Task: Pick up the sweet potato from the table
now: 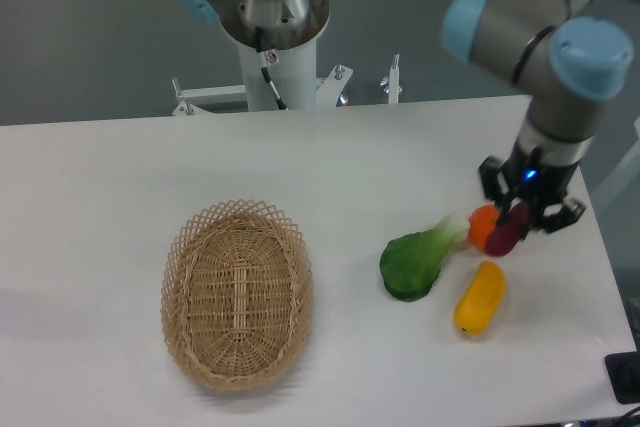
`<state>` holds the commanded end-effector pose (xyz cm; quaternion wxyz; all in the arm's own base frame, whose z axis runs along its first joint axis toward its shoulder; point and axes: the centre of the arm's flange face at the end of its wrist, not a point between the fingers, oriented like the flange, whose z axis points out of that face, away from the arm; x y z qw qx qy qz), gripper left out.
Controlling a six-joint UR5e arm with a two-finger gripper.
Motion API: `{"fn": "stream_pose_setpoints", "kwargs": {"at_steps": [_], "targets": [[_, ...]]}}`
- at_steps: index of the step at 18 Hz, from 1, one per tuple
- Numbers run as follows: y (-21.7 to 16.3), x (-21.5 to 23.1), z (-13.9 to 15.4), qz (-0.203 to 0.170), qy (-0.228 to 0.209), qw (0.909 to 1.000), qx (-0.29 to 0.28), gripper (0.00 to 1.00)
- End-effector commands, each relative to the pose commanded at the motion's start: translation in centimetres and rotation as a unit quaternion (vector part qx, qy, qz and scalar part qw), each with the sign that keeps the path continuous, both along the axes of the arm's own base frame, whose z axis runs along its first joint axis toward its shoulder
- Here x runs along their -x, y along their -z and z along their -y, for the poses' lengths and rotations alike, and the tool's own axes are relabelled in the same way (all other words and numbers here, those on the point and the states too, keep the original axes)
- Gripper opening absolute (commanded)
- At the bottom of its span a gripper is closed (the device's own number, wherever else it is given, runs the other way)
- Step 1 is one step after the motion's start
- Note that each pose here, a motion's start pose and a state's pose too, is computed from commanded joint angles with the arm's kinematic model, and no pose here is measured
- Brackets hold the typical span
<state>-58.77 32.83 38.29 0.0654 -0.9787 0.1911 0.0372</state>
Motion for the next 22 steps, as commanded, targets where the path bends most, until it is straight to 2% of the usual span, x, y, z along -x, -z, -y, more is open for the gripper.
{"fn": "stream_pose_setpoints", "kwargs": {"at_steps": [4,22], "targets": [[-0.4,1.4,2.5,-0.006,0.014,0.9999,0.001,0.17],[-0.9,1.1,2.2,-0.012,0.007,0.9999,-0.001,0.17]]}}
